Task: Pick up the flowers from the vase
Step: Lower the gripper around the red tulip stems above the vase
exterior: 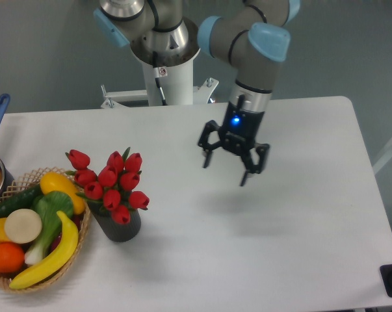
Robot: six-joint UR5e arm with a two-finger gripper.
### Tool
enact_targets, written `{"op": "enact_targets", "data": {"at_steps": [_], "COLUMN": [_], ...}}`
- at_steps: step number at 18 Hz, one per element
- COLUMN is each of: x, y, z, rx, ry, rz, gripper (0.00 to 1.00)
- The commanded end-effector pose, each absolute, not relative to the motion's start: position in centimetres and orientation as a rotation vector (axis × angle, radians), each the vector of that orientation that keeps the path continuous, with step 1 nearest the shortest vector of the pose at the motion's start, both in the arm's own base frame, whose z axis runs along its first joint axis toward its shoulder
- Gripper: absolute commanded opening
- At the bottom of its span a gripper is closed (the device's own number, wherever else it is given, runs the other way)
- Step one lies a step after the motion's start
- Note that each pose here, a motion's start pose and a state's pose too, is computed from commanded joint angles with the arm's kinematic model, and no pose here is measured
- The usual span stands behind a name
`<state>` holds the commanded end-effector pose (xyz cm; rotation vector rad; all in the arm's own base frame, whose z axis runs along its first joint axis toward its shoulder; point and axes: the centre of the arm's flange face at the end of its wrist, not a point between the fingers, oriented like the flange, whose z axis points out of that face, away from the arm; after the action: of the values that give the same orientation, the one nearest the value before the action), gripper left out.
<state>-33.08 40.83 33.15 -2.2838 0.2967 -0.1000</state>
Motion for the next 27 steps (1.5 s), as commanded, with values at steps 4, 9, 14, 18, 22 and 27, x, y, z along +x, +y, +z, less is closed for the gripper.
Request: {"op": "enact_targets", "data": {"at_steps": [4,9,14,18,22,27], "x": [-30.4,-27.9,-26.6,-26.8,-27.1,-28.3], "y": [41.3,43.0,45.2,47.0,48.0,48.9], "z": [32.0,31.9,31.2,30.5,30.2,30.4], "rx": [-2.106,-2.046,-2.011,-2.008,-1.972,-1.97], "ry": [0.285,0.333,0.362,0.381,0.383,0.387], "rz": [-0.271,-0.346,-0.42,-0.452,-0.48,-0.474], "gripper": [1.0,1.0,1.0,1.0,1.0,1.0]}}
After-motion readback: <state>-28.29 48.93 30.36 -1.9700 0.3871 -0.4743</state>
